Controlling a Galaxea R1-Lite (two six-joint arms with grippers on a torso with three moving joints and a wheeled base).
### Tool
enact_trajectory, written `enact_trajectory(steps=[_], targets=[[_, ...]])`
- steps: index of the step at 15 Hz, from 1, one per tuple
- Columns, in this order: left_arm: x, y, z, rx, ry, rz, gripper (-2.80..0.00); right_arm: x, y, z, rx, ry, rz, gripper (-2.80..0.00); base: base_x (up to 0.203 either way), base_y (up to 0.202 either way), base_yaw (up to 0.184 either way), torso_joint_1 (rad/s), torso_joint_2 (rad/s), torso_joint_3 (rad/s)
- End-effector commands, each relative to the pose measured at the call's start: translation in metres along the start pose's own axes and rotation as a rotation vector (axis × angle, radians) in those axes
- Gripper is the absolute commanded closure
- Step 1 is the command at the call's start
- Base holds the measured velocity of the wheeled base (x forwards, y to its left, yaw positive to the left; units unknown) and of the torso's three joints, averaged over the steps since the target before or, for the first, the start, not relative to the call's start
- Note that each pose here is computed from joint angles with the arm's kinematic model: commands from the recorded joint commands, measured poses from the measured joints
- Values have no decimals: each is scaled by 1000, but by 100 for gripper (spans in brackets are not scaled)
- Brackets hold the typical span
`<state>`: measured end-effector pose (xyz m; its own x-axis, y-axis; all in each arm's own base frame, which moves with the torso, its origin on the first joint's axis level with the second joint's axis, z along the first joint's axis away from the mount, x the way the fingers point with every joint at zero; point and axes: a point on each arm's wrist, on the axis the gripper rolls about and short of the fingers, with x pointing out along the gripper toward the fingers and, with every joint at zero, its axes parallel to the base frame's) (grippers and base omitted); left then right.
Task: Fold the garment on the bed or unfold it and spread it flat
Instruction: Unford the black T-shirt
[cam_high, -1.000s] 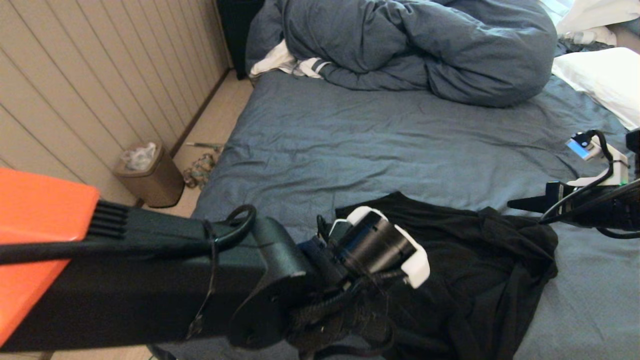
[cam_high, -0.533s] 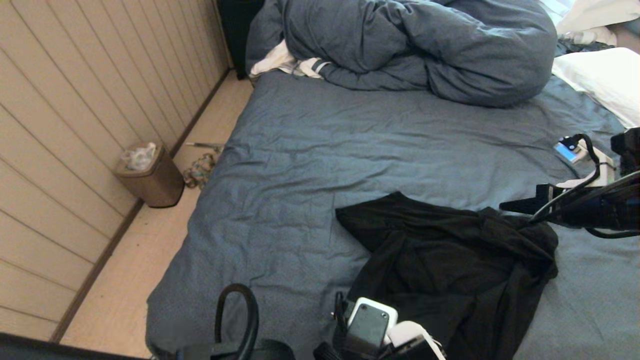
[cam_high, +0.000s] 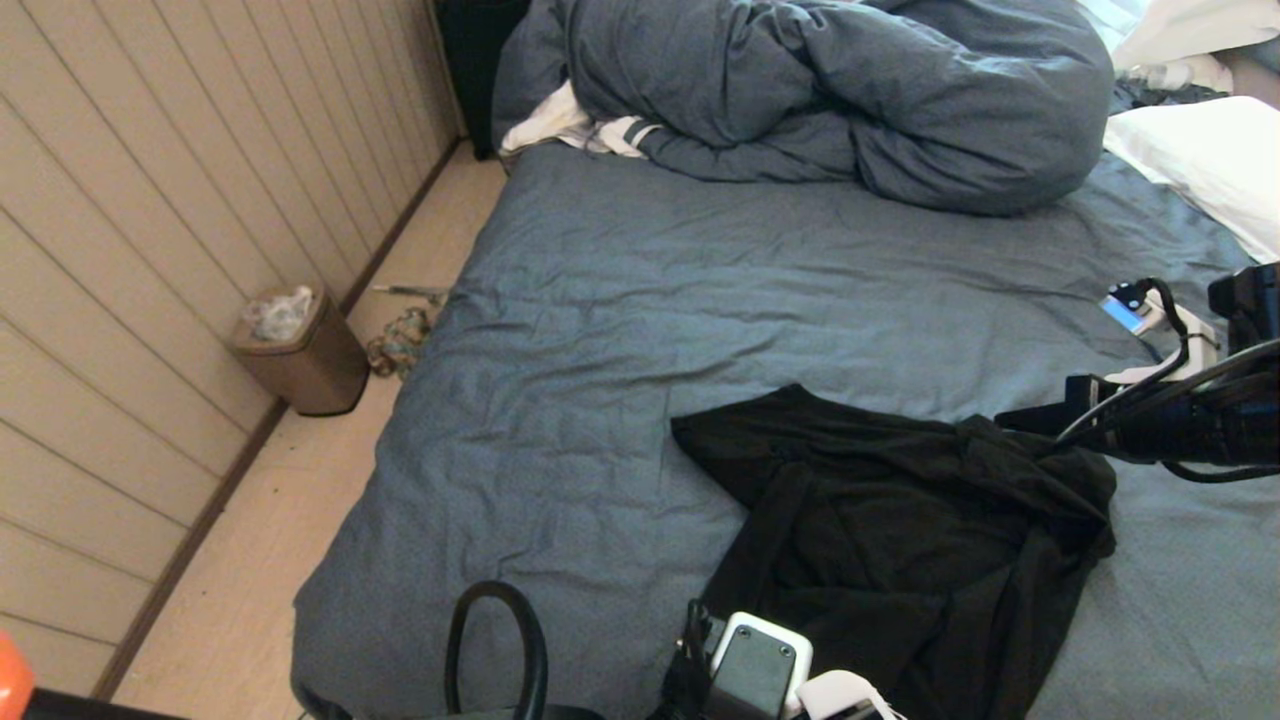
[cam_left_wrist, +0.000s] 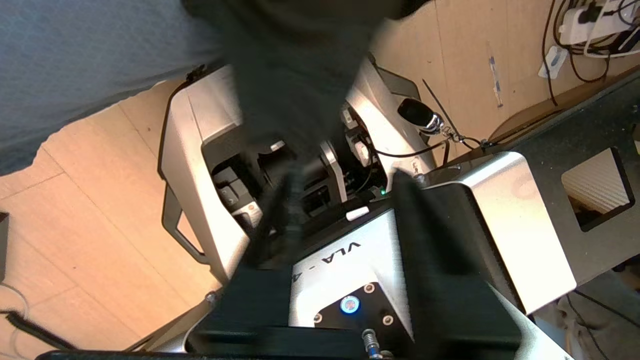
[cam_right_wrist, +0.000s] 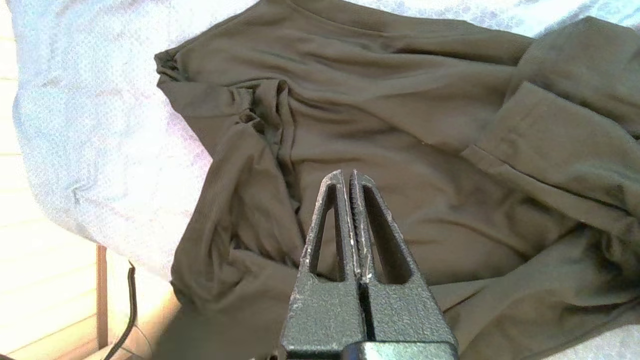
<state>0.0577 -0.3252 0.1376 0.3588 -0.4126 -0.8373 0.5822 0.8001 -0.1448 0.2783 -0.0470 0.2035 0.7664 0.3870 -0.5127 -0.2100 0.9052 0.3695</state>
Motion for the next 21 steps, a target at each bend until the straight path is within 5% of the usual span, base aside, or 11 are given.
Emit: enact_trajectory(steps=[1,4,8,9,11,16,21], targets=[[-3,1,1,-6,-8,-2,-280,1,0,0,2,2,4,0,0,0,0,0,0,0],[-13,3,15,-36,-68,-15,-280,1,0,0,1,3,5,0,0,0,0,0,0,0],[-15,56,103,-230,-242,33,-280,-1,2,6,19,-13,0,0,0,0,0,0,0,0],[-13,71,127,-264,-274,34,0,-2,2,7,40,-18,-3,0,0,0,0,0,0,0],[13,90,151,-283,-256,28,0,-4,4,12,62,-34,0,0,0,0,0,0,0,0],[105,104,181,-291,-243,95,0,-16,11,24,99,-18,-34,0,0,0,0,0,0,0],[157,85,185,-173,-358,76,0,-11,7,28,121,19,-192,0,0,0,0,0,0,0]])
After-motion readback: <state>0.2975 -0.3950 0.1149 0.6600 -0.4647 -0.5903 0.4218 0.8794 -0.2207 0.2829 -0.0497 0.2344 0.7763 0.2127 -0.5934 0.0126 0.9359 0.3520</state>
